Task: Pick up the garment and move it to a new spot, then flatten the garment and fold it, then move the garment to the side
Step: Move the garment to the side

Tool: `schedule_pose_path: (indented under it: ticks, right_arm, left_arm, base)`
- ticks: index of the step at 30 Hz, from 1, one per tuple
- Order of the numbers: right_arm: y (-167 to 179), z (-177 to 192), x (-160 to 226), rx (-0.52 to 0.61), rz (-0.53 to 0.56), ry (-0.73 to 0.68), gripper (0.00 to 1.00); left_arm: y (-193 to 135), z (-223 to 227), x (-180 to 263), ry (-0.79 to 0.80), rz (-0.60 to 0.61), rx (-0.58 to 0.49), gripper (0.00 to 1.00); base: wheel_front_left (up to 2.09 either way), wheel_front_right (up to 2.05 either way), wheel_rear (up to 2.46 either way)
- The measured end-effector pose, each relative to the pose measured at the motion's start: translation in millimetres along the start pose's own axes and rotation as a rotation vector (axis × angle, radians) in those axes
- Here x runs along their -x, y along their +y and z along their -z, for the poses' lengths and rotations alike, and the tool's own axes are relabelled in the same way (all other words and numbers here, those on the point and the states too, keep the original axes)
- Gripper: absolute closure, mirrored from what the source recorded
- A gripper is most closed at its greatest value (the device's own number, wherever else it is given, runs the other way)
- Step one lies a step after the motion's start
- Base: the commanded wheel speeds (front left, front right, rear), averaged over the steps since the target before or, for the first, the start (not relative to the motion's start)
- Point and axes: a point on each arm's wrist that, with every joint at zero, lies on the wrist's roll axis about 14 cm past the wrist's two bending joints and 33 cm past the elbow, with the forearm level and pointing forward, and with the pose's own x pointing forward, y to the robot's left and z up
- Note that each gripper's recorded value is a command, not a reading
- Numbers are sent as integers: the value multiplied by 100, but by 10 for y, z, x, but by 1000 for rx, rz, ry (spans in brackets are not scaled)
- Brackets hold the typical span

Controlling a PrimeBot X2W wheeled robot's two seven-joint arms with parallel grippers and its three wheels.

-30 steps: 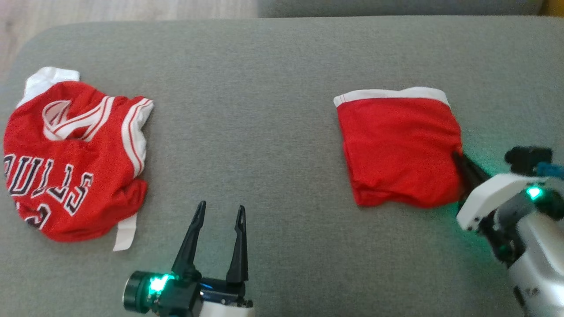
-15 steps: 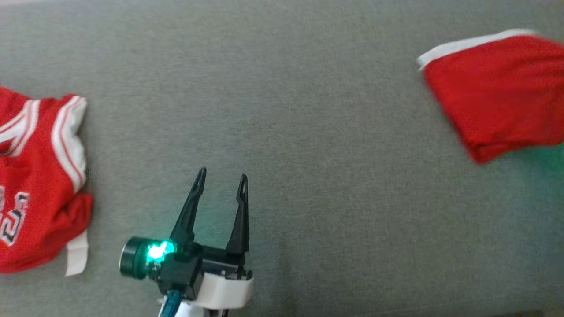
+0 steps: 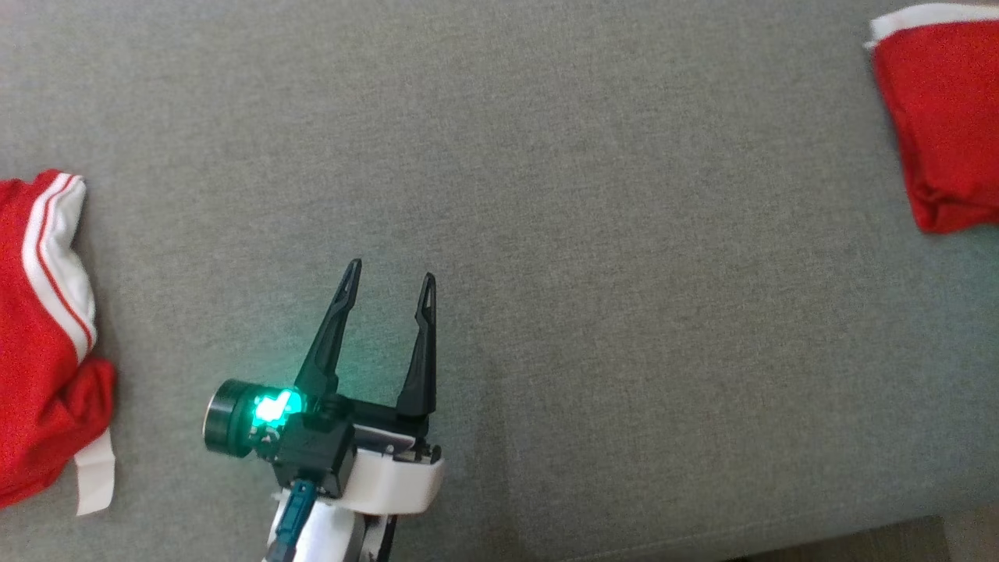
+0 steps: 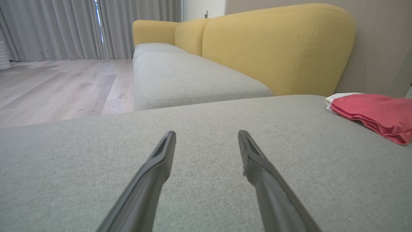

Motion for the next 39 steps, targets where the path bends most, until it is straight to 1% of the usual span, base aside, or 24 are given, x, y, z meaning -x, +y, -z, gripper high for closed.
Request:
schedule_pose_path:
  ticks: [3, 7, 8, 11, 17, 22, 24, 25, 26, 28, 31, 34, 37, 39]
  right_arm:
    - [151, -126, 21, 15, -22, -66, 0]
    - [515, -316, 108, -7, -85, -166, 0]
    - [515, -316, 108, -7, -85, -166, 0]
    - [856, -360, 265, -45, -156, -222, 0]
    - [1713, -190, 802, -133, -365, -252, 0]
    - [2279, -184, 1332, -237, -517, -291, 0]
    - [2427, -227, 1539, -276, -561, -320, 0]
    - [2485, -359, 1716, -320, -587, -376, 0]
    - [2490, -437, 1787, -338, -592, -406, 0]
    - [2473, -585, 1922, -347, -602, -472, 0]
    - [2383, -714, 2076, -381, -578, -540, 0]
    - [2346, -609, 2200, -408, -559, -534, 0]
    - [2329, -313, 2291, -391, -544, -476, 0]
    - [2303, -138, 2337, -401, -528, -438, 0]
  left_arm:
    - [-2, -79, 32, -16, -4, -4, 0]
    - [18, -227, 118, -47, -26, -8, 0]
    - [18, -227, 118, -47, -26, -8, 0]
    - [56, -305, 253, -58, -63, -1, 0]
    - [129, -411, 614, -70, -143, 31, 0]
    - [234, -485, 937, -90, -226, 51, 0]
    - [296, -516, 1064, -103, -262, 55, 0]
    - [340, -558, 1169, -120, -289, 50, 0]
    - [370, -586, 1215, -131, -305, 47, 0]
    - [462, -686, 1289, -166, -340, 40, 0]
    - [545, -836, 1381, -218, -371, 17, 0]
    - [523, -896, 1450, -241, -363, -25, 0]
    - [477, -816, 1550, -220, -350, -64, 0]
    - [465, -717, 1620, -194, -350, -61, 0]
  base:
    - [0, 0, 0]
    - [0, 0, 0]
    - [0, 0, 0]
    - [0, 0, 0]
    - [0, 0, 0]
    - [0, 0, 0]
    - [0, 0, 0]
    - [0, 0, 0]
    - [0, 0, 0]
    - [0, 0, 0]
    - [0, 0, 0]
    - [0, 0, 0]
    - [0, 0, 0]
    - [0, 0, 0]
